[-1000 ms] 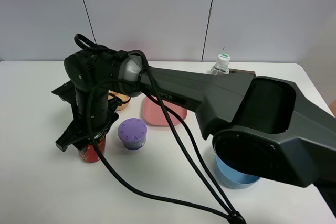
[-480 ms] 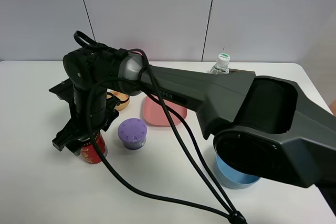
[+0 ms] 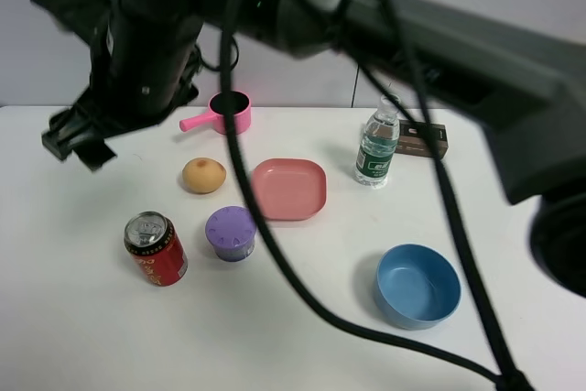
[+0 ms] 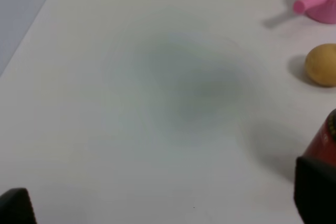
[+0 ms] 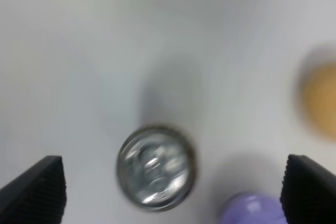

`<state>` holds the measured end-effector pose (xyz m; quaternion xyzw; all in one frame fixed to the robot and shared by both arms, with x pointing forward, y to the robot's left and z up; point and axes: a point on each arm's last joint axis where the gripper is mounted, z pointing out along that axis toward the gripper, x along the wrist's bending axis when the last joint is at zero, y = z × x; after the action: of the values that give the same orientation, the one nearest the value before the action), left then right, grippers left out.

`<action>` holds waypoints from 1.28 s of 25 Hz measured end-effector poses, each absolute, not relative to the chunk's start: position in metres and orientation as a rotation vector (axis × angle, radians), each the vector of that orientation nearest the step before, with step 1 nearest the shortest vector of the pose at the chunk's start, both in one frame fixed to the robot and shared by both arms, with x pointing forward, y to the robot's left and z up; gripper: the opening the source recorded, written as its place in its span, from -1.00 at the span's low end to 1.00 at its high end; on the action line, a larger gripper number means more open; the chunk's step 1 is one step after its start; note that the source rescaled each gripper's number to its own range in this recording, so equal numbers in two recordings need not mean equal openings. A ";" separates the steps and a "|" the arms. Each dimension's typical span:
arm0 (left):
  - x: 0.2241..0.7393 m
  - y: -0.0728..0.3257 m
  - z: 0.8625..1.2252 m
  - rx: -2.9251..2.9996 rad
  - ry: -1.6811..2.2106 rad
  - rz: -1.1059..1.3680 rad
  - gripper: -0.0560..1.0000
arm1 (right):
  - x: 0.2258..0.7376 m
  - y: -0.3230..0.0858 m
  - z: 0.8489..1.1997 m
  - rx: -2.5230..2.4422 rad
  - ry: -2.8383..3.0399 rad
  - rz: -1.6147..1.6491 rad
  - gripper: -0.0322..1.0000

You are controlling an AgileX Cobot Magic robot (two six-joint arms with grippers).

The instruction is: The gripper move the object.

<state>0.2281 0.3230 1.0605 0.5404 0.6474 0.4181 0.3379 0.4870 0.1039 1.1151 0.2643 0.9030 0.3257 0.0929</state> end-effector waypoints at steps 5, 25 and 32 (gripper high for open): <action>0.228 0.323 1.061 1.408 1.687 1.089 1.00 | 0.486 0.045 1.204 0.826 2.385 1.124 0.97; 0.228 0.323 1.061 1.408 1.687 1.089 1.00 | 0.414 -0.230 1.375 1.135 1.476 0.976 0.97; 0.228 0.323 1.061 1.408 1.687 1.089 1.00 | 0.347 -0.290 1.401 1.120 1.263 1.035 0.97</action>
<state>0.2281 0.3230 1.0605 0.5404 0.6474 0.4181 0.3379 0.3474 -0.2898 1.4014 0.4730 0.5331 0.4370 0.5487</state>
